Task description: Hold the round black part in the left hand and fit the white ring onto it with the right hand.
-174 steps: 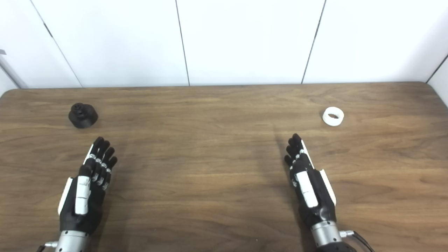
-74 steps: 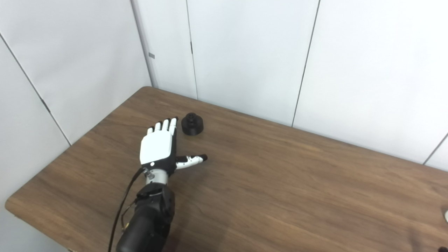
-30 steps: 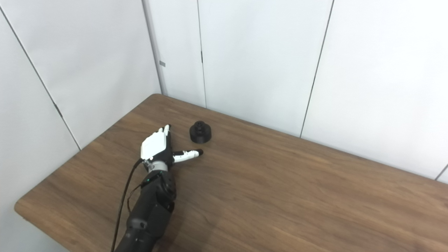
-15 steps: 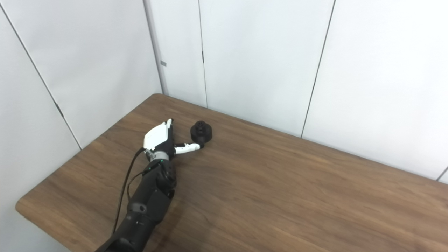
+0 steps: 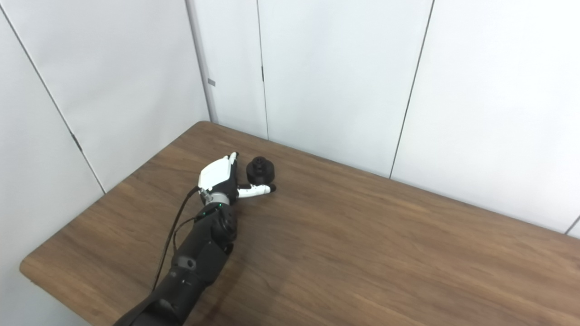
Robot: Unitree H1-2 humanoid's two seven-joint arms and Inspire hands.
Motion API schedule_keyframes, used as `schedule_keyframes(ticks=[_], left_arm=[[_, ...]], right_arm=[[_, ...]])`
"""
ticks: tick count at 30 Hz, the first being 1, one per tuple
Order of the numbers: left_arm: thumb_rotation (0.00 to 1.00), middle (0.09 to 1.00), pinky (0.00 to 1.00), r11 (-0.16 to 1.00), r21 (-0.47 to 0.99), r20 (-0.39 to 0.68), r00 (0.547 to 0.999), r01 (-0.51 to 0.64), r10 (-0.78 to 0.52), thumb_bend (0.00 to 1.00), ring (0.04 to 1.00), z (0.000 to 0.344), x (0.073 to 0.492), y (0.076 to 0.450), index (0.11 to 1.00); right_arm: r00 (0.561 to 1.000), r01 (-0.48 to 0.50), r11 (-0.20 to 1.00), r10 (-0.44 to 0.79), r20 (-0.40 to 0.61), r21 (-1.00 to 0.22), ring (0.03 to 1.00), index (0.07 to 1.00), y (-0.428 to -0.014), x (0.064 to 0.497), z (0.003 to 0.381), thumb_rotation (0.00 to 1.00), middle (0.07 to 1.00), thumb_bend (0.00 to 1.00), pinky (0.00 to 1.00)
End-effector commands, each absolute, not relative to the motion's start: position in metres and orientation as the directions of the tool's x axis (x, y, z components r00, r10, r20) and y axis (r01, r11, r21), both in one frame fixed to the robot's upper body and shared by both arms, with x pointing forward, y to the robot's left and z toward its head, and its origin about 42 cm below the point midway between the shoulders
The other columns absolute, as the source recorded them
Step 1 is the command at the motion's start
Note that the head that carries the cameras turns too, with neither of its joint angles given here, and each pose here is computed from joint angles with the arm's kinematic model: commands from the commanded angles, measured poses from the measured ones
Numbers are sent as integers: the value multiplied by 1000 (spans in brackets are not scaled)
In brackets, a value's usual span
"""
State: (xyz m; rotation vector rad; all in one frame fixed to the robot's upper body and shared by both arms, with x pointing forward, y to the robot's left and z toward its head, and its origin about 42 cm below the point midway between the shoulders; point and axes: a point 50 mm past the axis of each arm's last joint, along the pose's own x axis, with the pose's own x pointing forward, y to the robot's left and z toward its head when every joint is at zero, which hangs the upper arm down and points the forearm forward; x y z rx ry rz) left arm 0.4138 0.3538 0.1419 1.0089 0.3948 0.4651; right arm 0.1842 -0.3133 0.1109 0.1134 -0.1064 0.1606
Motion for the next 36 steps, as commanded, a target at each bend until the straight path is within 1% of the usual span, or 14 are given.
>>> schedule_keyframes(ticks=[1,9,18,22,25,27,28,29,30,31,32,33,36], left_arm=[[624,1000,1000,448,868,-61,847,-217,528,1000,1000,161,428,351,1000],[606,1000,1000,463,863,-70,858,-204,508,1000,1000,154,427,343,997],[646,1000,1000,453,871,-66,869,-190,490,1000,1000,151,427,340,997],[616,1000,1000,467,860,-57,869,-207,491,1000,1000,153,428,341,1000],[555,1000,1000,487,838,-31,867,-248,497,1000,1000,154,428,341,988],[380,998,1000,514,804,4,866,-300,501,907,999,155,428,342,884],[292,989,1000,526,785,21,862,-327,506,855,992,155,428,343,816],[134,953,1000,540,762,43,860,-358,509,784,964,154,429,344,682],[111,948,1000,551,740,65,856,-386,513,775,960,153,429,345,663],[82,930,1000,561,715,88,851,-416,518,649,946,151,429,346,579],[64,901,1000,569,694,107,845,-441,524,584,925,149,430,347,531],[51,875,1000,574,680,119,841,-457,528,542,903,147,430,348,501],[43,857,1000,600,636,138,837,-484,529,515,883,141,430,350,482]], right_arm=[[991,-134,979,131,29,154,1000,1000,-304,164,86,782,1000,672,1000],[990,-142,977,138,36,156,1000,1000,-303,163,85,781,1000,686,1000],[990,-139,978,134,42,155,1000,1000,-300,161,85,776,1000,684,1000],[990,-138,979,132,48,152,1000,1000,-300,160,86,783,1000,682,1000],[990,-140,977,134,47,161,1000,1000,-300,159,86,777,1000,687,1000],[990,-139,977,133,47,160,1000,1000,-300,158,85,780,1000,683,1000],[990,-138,978,132,47,156,1000,1000,-300,158,85,780,1000,683,1000],[990,-138,978,132,47,155,1000,1000,-300,158,85,781,1000,677,1000],[990,-137,978,132,47,155,1000,1000,-299,158,86,781,1000,676,1000],[990,-137,978,131,48,155,1000,1000,-299,157,86,782,1000,672,1000],[990,-139,978,133,49,153,1000,1000,-299,157,86,782,1000,666,1000],[990,-140,979,134,50,151,1000,1000,-300,157,86,786,1000,660,1000],[990,-139,978,132,52,155,1000,1000,-300,157,85,783,1000,655,1000]])
